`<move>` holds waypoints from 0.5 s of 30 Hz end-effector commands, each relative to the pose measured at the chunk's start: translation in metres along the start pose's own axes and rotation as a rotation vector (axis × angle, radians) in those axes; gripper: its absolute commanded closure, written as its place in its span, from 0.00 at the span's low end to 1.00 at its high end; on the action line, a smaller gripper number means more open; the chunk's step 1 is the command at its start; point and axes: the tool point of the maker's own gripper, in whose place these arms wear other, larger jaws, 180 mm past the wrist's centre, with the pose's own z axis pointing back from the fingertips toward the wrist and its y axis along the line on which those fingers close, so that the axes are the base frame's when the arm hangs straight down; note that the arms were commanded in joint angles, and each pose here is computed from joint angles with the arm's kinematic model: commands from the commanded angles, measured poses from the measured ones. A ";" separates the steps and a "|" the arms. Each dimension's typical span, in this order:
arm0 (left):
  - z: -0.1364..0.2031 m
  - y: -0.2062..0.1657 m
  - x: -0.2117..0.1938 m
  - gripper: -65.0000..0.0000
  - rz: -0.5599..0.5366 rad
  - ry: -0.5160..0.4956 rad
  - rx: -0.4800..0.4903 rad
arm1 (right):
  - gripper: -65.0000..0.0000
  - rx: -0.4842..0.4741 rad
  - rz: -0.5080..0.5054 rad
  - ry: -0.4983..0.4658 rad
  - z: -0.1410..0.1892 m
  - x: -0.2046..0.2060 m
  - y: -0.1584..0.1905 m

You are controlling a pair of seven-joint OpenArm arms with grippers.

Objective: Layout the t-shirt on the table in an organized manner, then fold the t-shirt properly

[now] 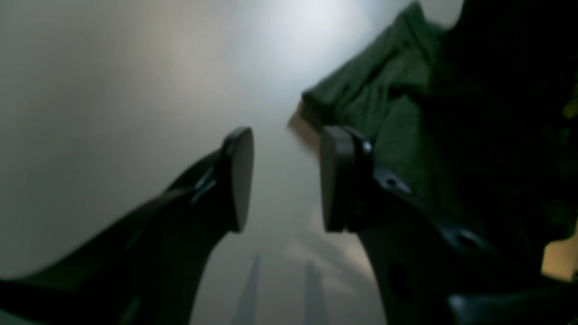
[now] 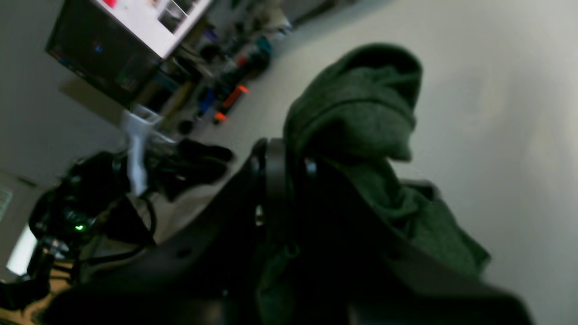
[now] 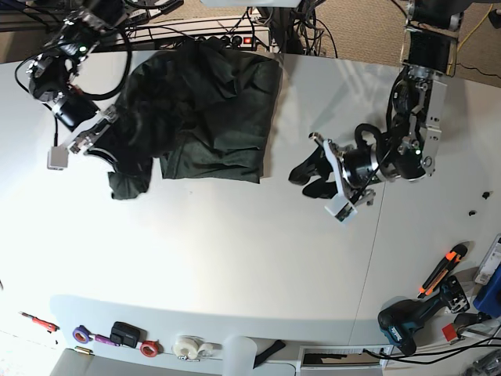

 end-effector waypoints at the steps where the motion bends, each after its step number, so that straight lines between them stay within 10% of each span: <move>1: 0.005 0.001 0.019 0.65 -0.025 -0.058 -0.007 | 1.00 0.060 0.036 -0.052 -0.006 0.014 0.019; 10: 0.007 0.002 0.018 0.65 -0.030 -0.052 -0.005 | 1.00 0.047 0.120 0.319 -0.071 -0.075 0.045; 15: 0.007 0.002 0.017 0.65 -0.030 -0.045 -0.005 | 1.00 0.025 0.224 0.370 -0.093 -0.090 0.051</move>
